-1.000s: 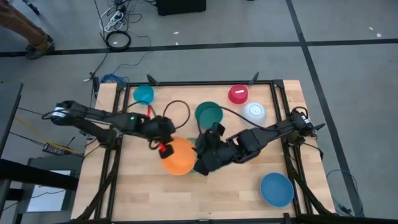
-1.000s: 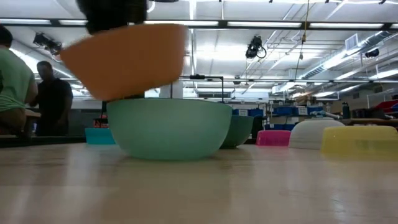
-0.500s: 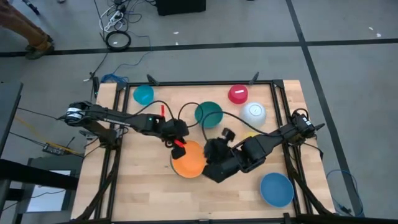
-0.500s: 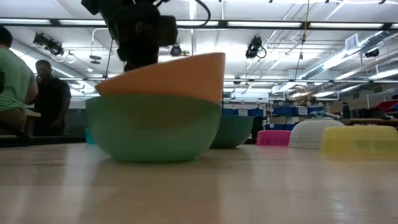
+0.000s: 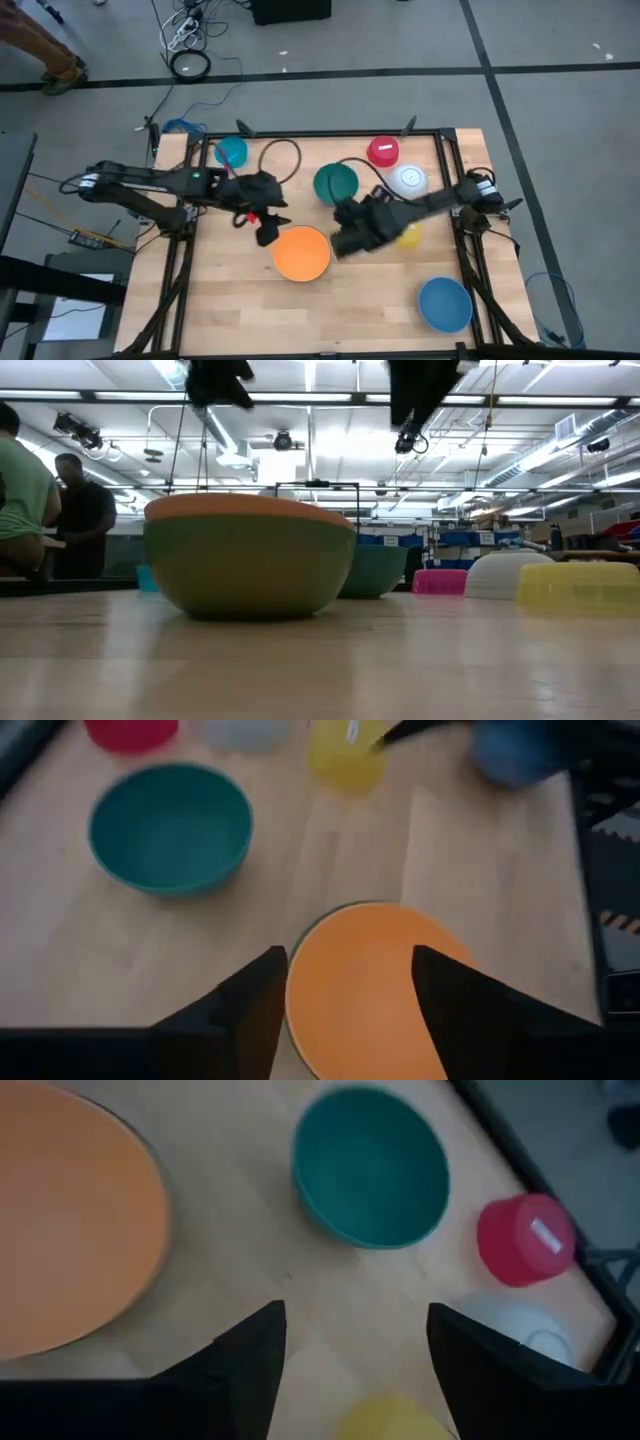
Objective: Nest bowls inside each other
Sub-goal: Stack the bottom right blue bowl on top of the orange bowl
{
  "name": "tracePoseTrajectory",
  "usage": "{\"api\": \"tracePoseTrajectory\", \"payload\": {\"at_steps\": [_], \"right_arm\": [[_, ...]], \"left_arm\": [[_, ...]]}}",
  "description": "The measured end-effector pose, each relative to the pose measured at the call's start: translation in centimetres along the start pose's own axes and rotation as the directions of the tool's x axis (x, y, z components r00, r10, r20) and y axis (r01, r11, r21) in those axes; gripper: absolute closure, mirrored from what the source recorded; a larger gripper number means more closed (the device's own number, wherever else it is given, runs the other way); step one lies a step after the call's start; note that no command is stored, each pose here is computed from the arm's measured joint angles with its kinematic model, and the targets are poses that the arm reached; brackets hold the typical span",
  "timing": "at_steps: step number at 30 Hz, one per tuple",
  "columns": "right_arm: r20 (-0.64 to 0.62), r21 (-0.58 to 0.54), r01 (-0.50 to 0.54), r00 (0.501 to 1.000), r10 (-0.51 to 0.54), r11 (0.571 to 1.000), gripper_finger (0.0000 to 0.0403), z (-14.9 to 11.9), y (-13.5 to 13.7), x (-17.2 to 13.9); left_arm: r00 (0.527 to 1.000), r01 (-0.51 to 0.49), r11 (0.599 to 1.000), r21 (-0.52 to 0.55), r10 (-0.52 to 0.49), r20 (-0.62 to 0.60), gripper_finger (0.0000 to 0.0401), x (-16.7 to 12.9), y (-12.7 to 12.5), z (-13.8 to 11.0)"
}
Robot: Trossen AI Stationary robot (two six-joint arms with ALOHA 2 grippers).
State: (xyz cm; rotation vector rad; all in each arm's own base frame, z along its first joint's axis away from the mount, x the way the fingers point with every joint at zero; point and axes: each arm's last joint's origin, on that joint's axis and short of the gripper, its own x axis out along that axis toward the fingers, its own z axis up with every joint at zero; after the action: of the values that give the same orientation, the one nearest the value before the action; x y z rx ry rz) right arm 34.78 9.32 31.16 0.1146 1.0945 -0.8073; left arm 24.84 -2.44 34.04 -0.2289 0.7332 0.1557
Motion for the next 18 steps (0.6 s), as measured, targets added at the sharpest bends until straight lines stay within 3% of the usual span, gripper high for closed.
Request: {"api": "tracePoseTrajectory", "payload": {"at_steps": [4,10,14,18], "right_arm": [[-0.057,-0.028,-0.108,0.993,0.106,0.994,0.0191,1.7,0.0,5.0],[-0.121,-0.003,-0.114,0.986,0.113,0.994,0.0199,3.6,-3.0,10.9],[-0.125,0.035,-0.252,0.959,0.255,0.967,0.0195,4.8,-3.9,13.2],[-0.131,0.062,-0.302,0.942,0.308,0.951,0.0192,5.1,-4.2,14.0]], "left_arm": [[0.999,-0.021,1.0,0.004,0.021,0.043,0.0171,-3.3,-0.5,-0.5],[0.995,-0.038,0.999,-0.029,0.04,0.087,0.017,-7.2,-0.7,-2.0],[0.993,-0.018,0.999,-0.045,0.023,0.118,0.017,-8.7,-0.9,-2.6],[0.989,0.0,0.999,-0.041,0.006,0.145,0.017,-9.6,-1.0,-3.0]]}}
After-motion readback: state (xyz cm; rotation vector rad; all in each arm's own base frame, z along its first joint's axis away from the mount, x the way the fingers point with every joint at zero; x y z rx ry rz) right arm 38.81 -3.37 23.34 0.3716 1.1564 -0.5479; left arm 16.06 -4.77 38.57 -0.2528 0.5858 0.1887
